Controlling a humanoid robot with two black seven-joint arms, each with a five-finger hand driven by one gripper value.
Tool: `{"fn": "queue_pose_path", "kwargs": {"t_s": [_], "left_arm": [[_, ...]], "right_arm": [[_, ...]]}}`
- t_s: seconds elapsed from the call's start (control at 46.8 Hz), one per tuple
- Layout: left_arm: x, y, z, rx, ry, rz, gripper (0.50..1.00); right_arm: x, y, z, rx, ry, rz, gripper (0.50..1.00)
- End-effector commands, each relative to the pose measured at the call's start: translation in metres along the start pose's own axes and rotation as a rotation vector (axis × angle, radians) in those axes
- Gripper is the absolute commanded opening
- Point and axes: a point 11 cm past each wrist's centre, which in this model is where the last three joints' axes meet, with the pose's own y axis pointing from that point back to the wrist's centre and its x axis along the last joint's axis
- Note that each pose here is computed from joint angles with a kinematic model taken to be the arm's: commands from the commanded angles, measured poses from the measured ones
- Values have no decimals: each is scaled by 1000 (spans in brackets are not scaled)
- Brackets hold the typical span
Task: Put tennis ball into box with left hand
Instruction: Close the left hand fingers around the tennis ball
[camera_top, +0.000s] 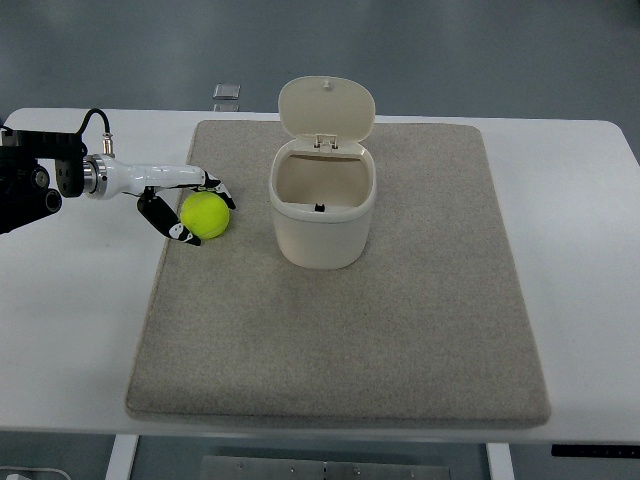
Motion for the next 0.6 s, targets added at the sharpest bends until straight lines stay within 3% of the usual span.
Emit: {"fn": "queue_pose_path", "kwargs": {"t_s": [0.0,0.363,0.47,0.577], "left_arm": [[0,0,0,0,-5,0,780],[-2,0,0,1,-5,-6,619],[-1,0,-1,6,-6,-4,549],[3,0,1,8,-8,8,521]], "right_arm": [[0,0,0,0,0,0,938],[0,0,0,0,0,0,938],[0,0,0,0,0,0,938],[0,0,0,0,0,0,938]]}}
